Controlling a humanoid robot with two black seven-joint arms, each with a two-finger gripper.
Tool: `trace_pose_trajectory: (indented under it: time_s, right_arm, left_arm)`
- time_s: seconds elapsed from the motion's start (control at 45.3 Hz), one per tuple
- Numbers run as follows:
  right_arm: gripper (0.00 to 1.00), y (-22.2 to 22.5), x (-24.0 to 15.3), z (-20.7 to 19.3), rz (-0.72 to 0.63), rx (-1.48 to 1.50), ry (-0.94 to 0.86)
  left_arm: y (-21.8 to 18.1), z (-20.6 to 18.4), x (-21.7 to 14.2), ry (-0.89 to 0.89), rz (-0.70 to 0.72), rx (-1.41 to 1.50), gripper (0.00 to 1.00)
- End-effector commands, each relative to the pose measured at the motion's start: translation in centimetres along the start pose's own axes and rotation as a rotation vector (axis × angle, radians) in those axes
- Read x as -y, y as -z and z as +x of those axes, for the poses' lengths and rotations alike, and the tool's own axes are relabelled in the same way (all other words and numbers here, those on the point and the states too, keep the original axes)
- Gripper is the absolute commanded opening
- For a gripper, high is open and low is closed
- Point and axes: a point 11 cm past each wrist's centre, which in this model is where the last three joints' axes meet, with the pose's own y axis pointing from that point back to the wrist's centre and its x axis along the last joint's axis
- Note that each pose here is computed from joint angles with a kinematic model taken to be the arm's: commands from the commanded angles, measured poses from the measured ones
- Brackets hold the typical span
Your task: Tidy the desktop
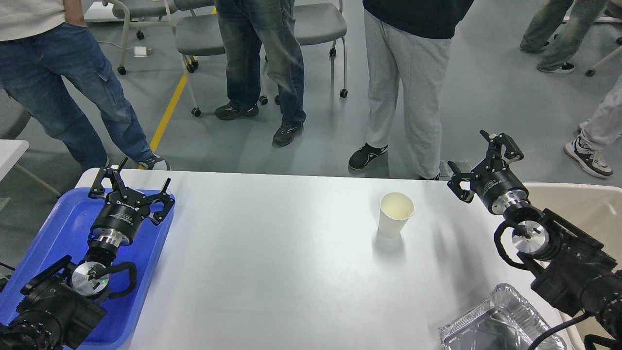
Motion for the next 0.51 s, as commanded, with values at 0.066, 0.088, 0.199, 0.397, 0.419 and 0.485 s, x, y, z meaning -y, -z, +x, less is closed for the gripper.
trace_pose_trajectory:
  time_s: [0.066, 0.088, 0.199, 0.397, 0.419, 0.485]
  right_arm:
    - [1.0, -0.11, -0.05, 0.04, -0.003, -0.001, -0.001]
    - [1.0, -0.04, -0.06, 0.1, -0.002, -0.002, -0.002]
    - [1.0, -0.1, -0.05, 0.04, -0.003, -0.001, -0.001]
    - [1.0, -0.06, 0.01, -0.11, -0.002, -0.001, 0.003]
    - [1.0, -0.06, 0.01, -0.11, -0.002, -0.001, 0.003]
    - [1.0, -0.19, 0.05, -0.31, -0.003, 0.002, 0.007]
  left_arm:
    - [-0.03, 0.02, -0.01, 0.0, 0.004, 0.002, 1.0]
    - [-0.04, 0.02, -0.01, 0.0, 0.003, 0.001, 1.0]
    - [0.0, 0.0, 0.0, 0.0, 0.0, 0.0, 1.0]
    - [0.0, 0.0, 0.0, 0.0, 0.0, 0.0, 1.0]
    - [0.0, 0.0, 0.0, 0.0, 0.0, 0.0, 1.0]
    - [0.0, 0.0, 0.0, 0.0, 0.0, 0.0, 1.0]
